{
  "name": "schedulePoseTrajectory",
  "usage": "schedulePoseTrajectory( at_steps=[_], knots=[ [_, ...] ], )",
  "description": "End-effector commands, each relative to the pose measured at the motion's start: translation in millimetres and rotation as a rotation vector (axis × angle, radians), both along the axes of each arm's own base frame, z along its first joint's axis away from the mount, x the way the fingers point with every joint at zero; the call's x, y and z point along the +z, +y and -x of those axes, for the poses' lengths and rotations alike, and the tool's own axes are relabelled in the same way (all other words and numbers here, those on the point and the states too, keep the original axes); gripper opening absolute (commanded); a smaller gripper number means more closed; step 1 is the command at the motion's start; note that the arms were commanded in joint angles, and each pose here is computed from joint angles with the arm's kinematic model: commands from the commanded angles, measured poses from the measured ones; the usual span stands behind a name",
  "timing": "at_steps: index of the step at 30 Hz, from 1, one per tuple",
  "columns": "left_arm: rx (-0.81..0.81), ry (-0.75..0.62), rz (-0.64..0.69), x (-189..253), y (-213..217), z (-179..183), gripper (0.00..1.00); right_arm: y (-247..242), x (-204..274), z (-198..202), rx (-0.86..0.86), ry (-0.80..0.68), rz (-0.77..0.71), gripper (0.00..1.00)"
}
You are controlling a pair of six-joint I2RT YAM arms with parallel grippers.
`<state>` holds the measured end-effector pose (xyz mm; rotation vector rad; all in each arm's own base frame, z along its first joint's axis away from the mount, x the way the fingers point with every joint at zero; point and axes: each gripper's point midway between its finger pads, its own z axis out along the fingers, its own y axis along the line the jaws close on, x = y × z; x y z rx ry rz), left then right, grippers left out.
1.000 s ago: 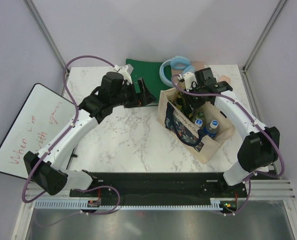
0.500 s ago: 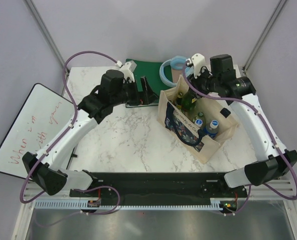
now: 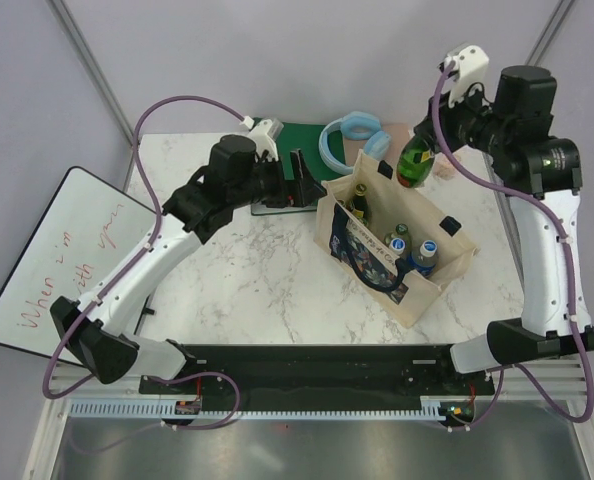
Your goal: Take the beverage out of the canvas bag
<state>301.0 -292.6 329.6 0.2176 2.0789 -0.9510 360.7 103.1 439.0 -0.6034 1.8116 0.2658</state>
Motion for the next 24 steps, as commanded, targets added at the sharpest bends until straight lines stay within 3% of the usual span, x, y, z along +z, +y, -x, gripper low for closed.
schedulePoseTrajectory(
  at_steps=[1,7,24],
  knots=[
    [-0.051,-0.096,0.028,29,-11,-1,0.94,-18,104,6,-0.045,-0.315,-0.066,0.0],
    [-0.065,-0.118,0.028,35,-15,-2,0.94,-67,120,-1,-0.203,-0.359,-0.054,0.0],
    [-0.102,-0.145,0.027,47,-27,-11,0.94,-232,-8,-57,-0.532,-0.182,0.017,0.0]
  ],
)
